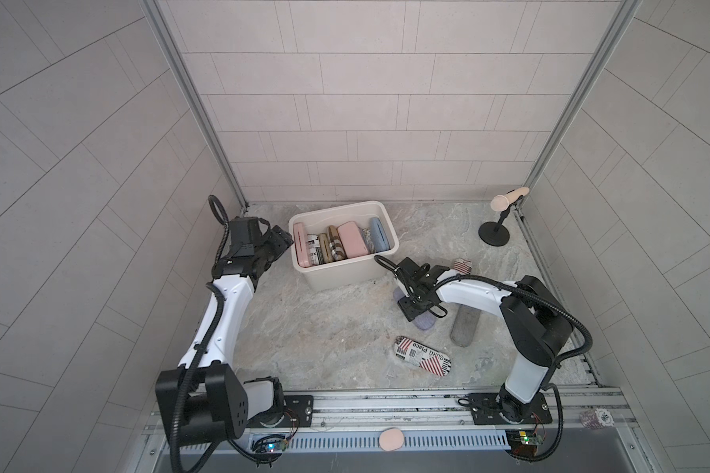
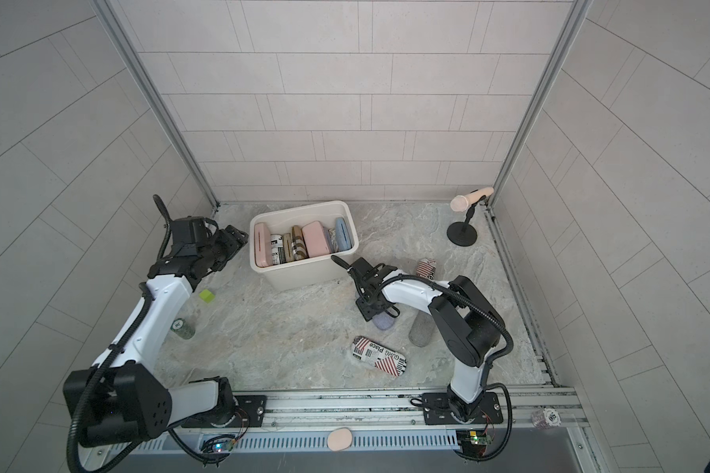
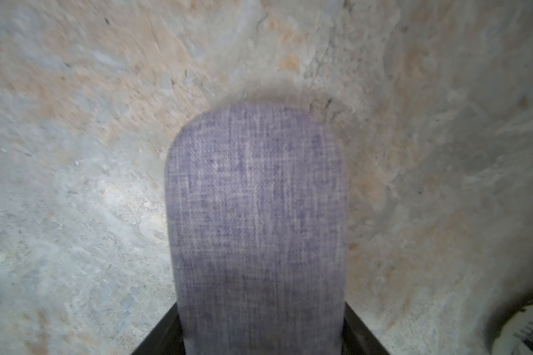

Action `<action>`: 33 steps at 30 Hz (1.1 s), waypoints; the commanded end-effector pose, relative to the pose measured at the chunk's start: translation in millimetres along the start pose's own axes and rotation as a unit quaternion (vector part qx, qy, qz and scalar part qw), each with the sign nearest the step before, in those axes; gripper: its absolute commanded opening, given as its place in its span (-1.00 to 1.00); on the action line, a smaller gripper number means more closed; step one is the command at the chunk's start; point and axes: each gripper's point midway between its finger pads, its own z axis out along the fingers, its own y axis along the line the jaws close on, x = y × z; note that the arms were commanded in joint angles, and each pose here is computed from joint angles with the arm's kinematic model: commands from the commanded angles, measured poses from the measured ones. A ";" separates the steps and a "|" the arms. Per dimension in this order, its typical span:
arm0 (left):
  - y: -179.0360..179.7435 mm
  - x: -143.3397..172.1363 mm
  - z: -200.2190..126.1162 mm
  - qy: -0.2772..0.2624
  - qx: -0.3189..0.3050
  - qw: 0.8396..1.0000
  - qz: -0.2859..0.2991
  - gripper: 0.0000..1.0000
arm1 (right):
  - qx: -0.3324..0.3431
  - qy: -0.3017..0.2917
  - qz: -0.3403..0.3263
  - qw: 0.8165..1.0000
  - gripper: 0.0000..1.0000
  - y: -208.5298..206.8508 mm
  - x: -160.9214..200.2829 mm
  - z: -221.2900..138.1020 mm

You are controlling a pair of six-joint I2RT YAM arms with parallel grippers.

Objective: Put the glasses cases into the storage boxes
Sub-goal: Pick up the glasses case at the center of the board, then move the storage box to the center of the board.

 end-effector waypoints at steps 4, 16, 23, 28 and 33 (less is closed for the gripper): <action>11.2 3.6 18.9 0.024 -0.025 0.999 0.021 0.13 | 0.024 -0.036 0.012 0.999 -0.09 -10.2 -0.3 -17.2; 6.6 25.2 43.3 0.108 -0.024 0.991 0.069 -0.18 | 0.043 -0.107 0.035 0.993 -0.08 -29.3 -1.7 -65.7; -4.3 14.8 21.4 0.071 -0.019 0.993 0.092 -0.09 | 0.051 -0.128 0.045 0.989 -0.08 -37.6 -2.0 -82.6; -15.5 6.1 9.7 0.040 0.006 0.994 0.100 0.00 | 0.060 -0.159 0.051 0.984 -0.08 -44.0 -11.7 -111.0; -19.3 10.0 13.1 0.048 0.022 0.993 0.107 0.00 | 0.059 -0.174 0.057 0.981 -0.08 -45.0 -18.2 -121.6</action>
